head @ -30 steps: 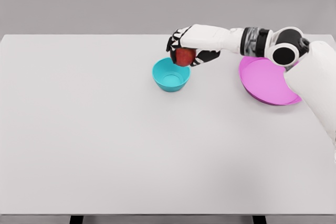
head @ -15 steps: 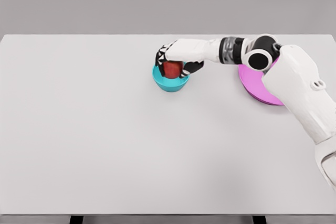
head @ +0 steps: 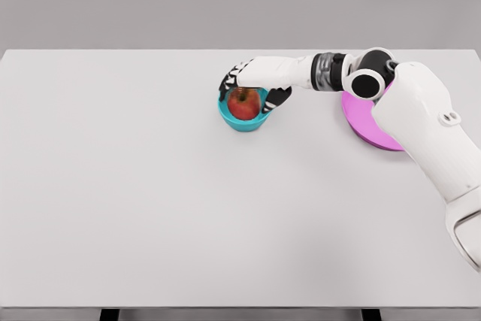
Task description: Put the apple from the pink plate into the blue bowl with your right arm
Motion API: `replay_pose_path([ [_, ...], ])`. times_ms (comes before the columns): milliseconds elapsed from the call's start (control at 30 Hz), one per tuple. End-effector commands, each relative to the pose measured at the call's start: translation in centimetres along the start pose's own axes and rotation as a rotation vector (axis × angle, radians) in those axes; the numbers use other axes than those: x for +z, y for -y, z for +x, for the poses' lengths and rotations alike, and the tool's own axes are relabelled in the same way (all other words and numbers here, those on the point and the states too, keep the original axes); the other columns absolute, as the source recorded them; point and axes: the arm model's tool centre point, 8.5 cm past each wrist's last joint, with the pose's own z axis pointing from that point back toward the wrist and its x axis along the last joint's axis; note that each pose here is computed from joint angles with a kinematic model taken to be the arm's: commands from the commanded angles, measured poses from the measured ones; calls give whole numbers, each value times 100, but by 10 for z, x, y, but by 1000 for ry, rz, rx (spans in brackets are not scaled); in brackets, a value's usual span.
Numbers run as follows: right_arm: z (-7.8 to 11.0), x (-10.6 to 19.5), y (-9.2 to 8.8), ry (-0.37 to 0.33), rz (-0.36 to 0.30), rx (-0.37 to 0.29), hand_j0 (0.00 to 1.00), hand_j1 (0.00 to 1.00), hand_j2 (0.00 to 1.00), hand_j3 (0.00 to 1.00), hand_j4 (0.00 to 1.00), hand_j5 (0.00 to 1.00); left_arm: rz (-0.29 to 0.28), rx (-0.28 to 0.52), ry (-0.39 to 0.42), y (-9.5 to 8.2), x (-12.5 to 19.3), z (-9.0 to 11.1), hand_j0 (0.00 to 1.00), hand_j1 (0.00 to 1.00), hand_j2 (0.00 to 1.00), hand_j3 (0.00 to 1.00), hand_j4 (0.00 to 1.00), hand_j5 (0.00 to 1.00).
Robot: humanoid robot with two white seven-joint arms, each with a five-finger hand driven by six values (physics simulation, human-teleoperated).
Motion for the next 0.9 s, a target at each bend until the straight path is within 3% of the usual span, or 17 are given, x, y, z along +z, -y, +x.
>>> replay_pose_path([
  [0,0,0,1,1,-5,-5,100,100,100,100,100,100,0,0,0,0,0,0,100,100,100,100,100,100],
  [167,-1,4,4,-3,-10,4,100,100,100,100,100,100,0,0,0,0,0,0,100,100,100,100,100,100],
  [233,2,16,23,0,-46,46,100,100,100,100,100,100,0,0,0,0,0,0,100,100,100,100,100,100],
  [267,-1,27,27,-11,-57,59,100,100,100,100,100,100,0,0,0,0,0,0,100,100,100,100,100,100],
  [333,-5,79,54,-59,-158,123,100,100,100,100,100,100,0,0,0,0,0,0,100,100,100,100,100,100],
  [400,-14,108,53,-106,-184,129,100,100,100,100,100,100,0,0,0,0,0,0,100,100,100,100,100,100],
  [533,-40,155,21,-186,-204,35,100,100,100,100,100,100,0,0,0,0,0,0,100,100,100,100,100,100],
  [633,-61,204,-13,-297,-176,-22,100,100,100,100,100,100,0,0,0,0,0,0,100,100,100,100,100,100],
  [700,-66,219,-32,-332,-159,-52,100,100,100,100,100,100,0,0,0,0,0,0,100,100,100,100,100,100],
  [767,-68,238,-53,-369,-217,-111,100,100,100,100,100,100,0,0,0,0,0,0,100,100,100,100,100,100],
  [800,-68,260,-61,-408,-285,-138,100,100,100,100,100,100,0,0,0,0,0,0,100,100,100,100,100,100],
  [867,-55,260,-72,-397,-353,-157,100,100,100,100,100,100,0,0,0,0,0,0,100,100,100,100,100,100],
])
